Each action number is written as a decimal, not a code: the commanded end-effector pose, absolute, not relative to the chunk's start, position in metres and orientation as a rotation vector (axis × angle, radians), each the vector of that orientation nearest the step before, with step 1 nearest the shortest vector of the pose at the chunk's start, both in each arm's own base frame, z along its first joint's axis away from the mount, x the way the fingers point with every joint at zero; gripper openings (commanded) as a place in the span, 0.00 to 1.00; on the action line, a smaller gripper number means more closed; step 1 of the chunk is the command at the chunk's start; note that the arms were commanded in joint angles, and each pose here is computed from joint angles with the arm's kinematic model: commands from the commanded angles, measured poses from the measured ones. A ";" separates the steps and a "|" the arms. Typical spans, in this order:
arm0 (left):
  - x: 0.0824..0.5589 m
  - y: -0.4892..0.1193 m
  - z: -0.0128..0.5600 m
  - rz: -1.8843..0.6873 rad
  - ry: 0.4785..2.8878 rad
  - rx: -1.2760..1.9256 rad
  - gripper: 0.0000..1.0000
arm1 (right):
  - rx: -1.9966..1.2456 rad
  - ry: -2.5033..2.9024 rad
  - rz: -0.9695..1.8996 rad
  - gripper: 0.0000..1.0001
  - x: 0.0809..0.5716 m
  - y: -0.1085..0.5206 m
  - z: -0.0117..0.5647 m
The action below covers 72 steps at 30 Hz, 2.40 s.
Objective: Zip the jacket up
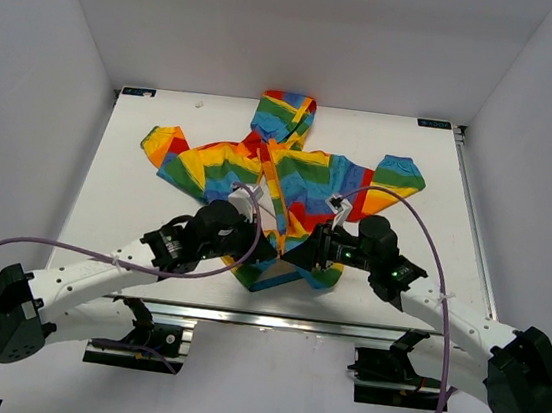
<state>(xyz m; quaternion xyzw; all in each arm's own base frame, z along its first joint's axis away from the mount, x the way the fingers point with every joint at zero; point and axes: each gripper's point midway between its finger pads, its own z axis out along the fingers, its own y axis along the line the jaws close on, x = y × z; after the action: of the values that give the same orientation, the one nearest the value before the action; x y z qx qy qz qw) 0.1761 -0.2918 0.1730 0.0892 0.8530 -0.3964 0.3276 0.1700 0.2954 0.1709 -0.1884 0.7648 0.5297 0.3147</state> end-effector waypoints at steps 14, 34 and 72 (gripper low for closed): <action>0.183 -0.292 0.201 -0.822 2.480 0.179 0.00 | -0.748 2.002 0.976 0.65 0.173 0.249 0.202; 0.214 -0.310 0.232 -0.700 2.504 0.151 0.00 | -0.906 1.813 0.662 0.58 0.190 0.288 0.240; 0.208 -0.310 0.225 -0.750 2.512 0.190 0.00 | -0.932 1.792 0.516 0.05 0.195 0.300 0.216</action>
<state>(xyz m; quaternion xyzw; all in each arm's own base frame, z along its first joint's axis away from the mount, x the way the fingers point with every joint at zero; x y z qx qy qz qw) 0.2098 -0.3100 0.2091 0.0627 0.9361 -0.2522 0.2372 0.1940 0.2943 0.2122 -0.3807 0.7470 0.2126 0.5019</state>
